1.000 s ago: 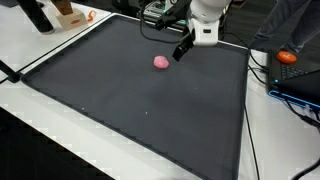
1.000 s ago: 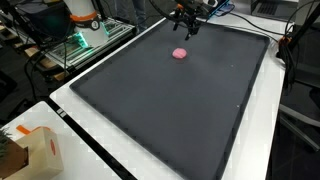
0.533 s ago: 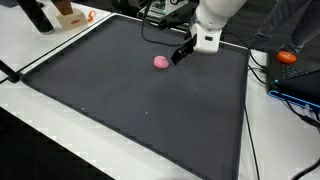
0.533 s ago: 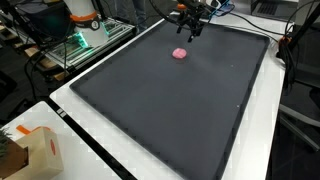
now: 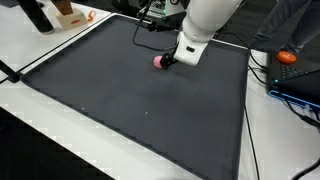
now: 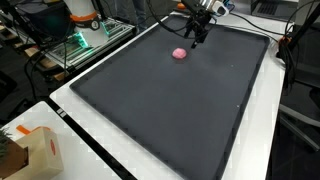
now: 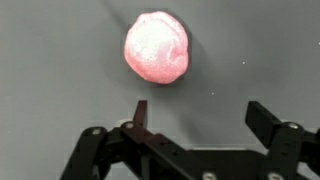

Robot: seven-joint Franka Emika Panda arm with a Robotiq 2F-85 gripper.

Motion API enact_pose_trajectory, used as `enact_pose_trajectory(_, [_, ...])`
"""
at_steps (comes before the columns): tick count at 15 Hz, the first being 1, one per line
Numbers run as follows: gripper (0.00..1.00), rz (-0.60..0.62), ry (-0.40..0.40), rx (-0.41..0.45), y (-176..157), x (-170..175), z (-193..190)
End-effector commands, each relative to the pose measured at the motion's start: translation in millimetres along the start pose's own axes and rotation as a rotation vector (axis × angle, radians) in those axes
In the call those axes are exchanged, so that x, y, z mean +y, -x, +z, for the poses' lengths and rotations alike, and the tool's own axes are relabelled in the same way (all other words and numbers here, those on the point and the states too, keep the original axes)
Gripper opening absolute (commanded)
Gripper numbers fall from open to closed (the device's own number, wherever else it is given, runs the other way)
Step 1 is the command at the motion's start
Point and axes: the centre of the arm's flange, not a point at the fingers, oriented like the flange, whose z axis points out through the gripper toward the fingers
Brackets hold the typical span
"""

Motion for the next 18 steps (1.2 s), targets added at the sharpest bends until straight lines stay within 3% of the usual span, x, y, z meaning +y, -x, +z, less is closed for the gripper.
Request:
enact_pose_trajectory(1, [1.0, 0.179, -0.07, 0.029, -2.4, 40.4, 2.3])
enact_pose_trajectory(8, [1.0, 0.54, -0.113, 0.133, 37.6, 115.3, 4.4])
enact_pose_trajectory(13, [1.0, 0.802, -0.178, 0.117, 75.3, 138.6, 9.6])
enact_pose_trajectory(18, [1.0, 1.033, -0.296, 0.078, 117.9, 145.1, 19.1])
